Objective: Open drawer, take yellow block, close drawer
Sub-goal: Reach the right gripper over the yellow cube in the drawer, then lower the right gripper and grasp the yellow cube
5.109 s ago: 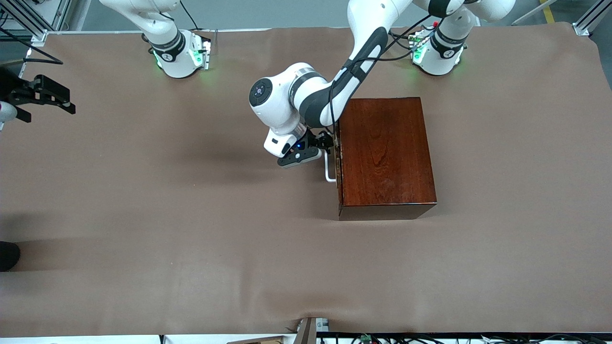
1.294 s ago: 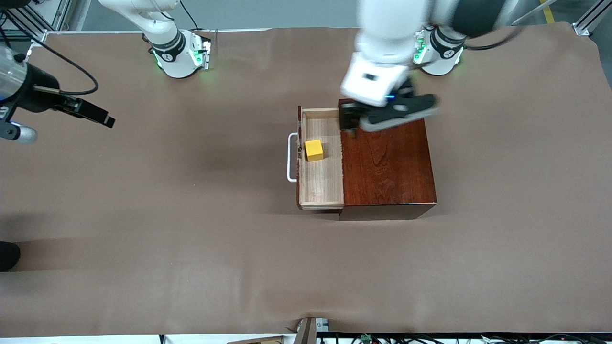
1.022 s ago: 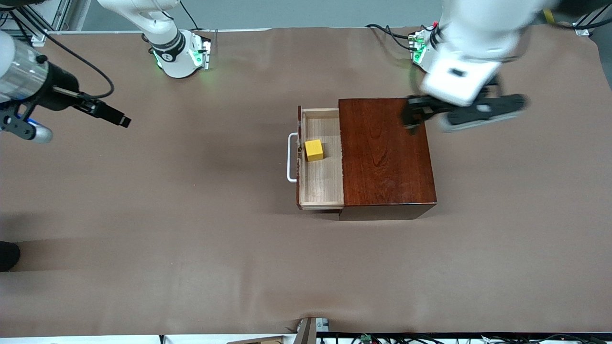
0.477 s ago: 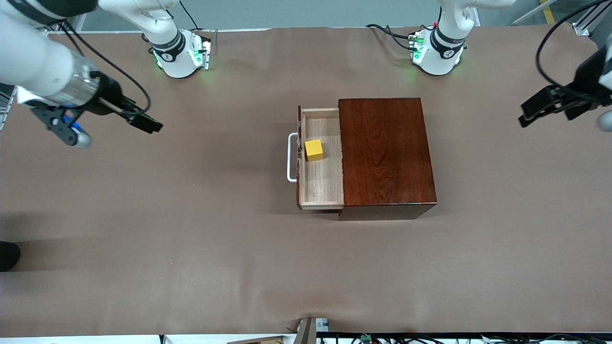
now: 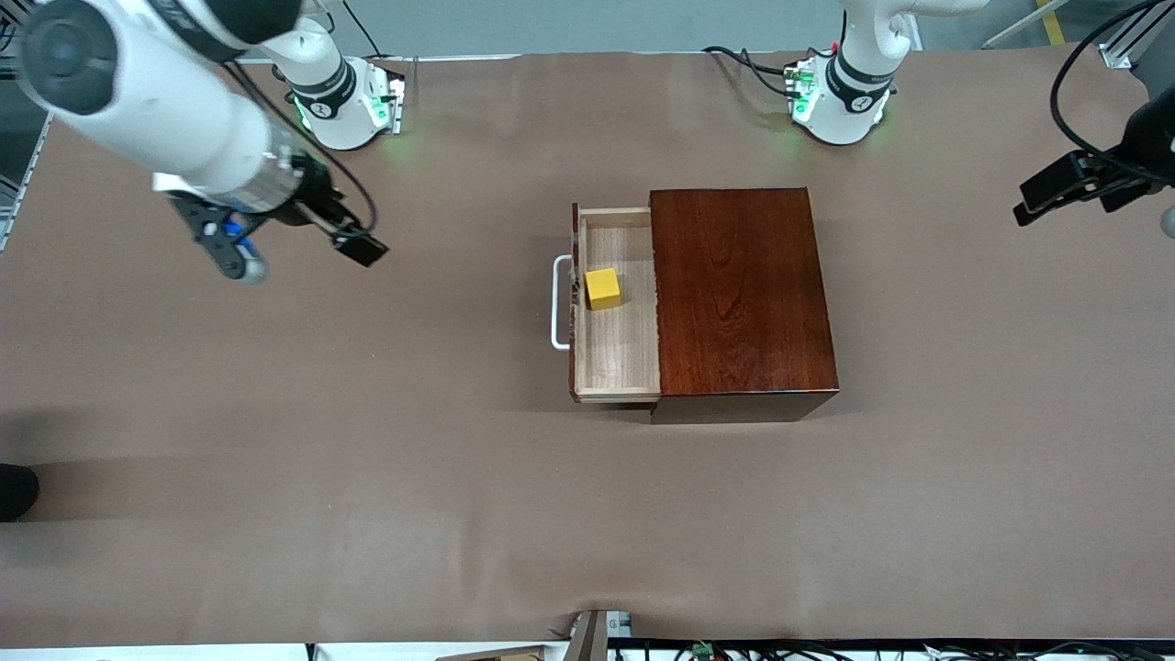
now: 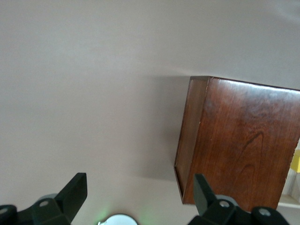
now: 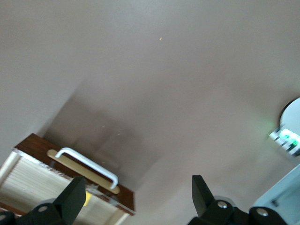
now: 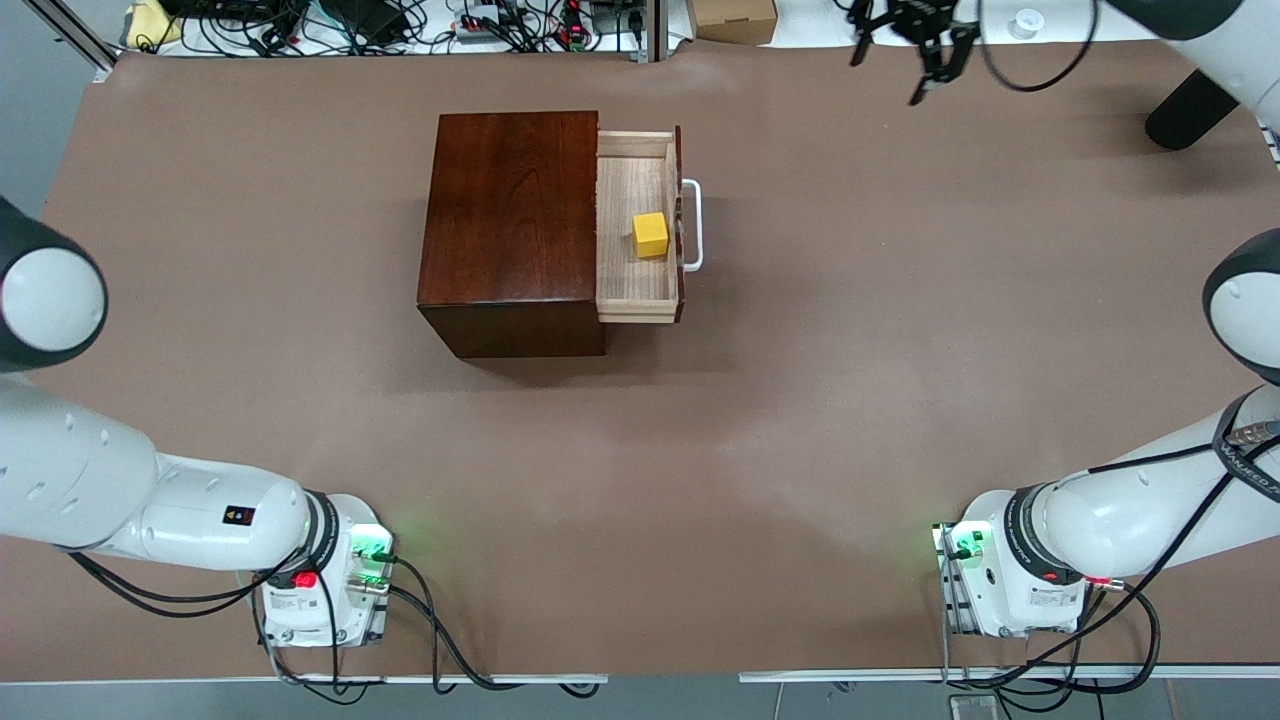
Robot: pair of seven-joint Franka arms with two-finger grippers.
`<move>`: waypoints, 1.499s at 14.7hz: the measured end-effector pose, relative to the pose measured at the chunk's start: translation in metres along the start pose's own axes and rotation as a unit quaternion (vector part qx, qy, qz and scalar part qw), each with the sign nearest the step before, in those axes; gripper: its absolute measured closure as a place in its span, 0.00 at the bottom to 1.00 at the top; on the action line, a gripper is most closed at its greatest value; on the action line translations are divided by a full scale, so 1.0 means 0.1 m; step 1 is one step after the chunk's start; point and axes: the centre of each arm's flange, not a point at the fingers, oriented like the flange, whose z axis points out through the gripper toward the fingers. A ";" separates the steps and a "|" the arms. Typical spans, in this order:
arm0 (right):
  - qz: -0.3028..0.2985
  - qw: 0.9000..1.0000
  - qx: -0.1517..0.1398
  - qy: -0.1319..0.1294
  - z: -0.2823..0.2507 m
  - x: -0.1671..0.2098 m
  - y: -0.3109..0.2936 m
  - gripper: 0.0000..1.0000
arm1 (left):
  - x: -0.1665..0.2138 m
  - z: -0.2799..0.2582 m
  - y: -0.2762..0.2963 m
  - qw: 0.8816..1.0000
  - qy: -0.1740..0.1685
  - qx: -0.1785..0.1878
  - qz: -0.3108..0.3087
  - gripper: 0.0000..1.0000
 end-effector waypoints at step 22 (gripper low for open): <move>0.243 0.969 0.040 -0.012 1.87 -1.58 -1.27 0.00 | -0.37 0.22 0.43 0.995 0.028 0.036 0.091 0.00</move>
